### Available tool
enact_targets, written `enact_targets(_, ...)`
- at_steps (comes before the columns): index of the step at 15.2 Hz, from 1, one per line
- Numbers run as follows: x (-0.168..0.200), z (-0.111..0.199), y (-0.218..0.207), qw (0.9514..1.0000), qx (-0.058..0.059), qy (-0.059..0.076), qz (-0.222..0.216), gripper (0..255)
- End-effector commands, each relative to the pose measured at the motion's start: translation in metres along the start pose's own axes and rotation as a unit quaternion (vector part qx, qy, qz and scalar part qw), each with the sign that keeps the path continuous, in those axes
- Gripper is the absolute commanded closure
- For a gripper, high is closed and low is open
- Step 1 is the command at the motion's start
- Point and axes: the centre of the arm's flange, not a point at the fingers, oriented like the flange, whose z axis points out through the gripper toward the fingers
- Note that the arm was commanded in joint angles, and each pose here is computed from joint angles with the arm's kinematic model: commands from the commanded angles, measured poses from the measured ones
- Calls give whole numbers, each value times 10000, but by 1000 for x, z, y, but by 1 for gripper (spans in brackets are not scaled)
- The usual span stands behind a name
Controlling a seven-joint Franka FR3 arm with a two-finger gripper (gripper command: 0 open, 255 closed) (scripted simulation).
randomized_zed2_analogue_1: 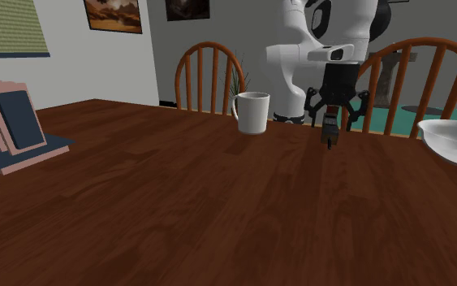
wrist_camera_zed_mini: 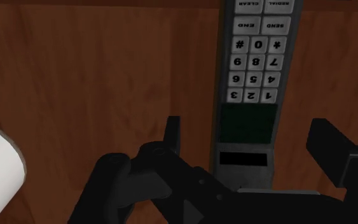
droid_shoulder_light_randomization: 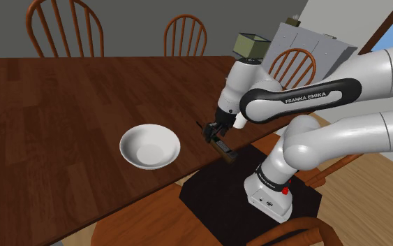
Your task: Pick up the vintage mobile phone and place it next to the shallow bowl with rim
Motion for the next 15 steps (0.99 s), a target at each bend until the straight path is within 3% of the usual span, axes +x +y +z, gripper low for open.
enact_targets(1,0,0,0,10000,0,0,0,0)
enact_targets(3,0,0,0,10000,0,0,0,0)
enact_targets(7,0,-50,0,10000,0,0,0,0)
enact_targets(15,0,-50,0,10000,0,0,0,0)
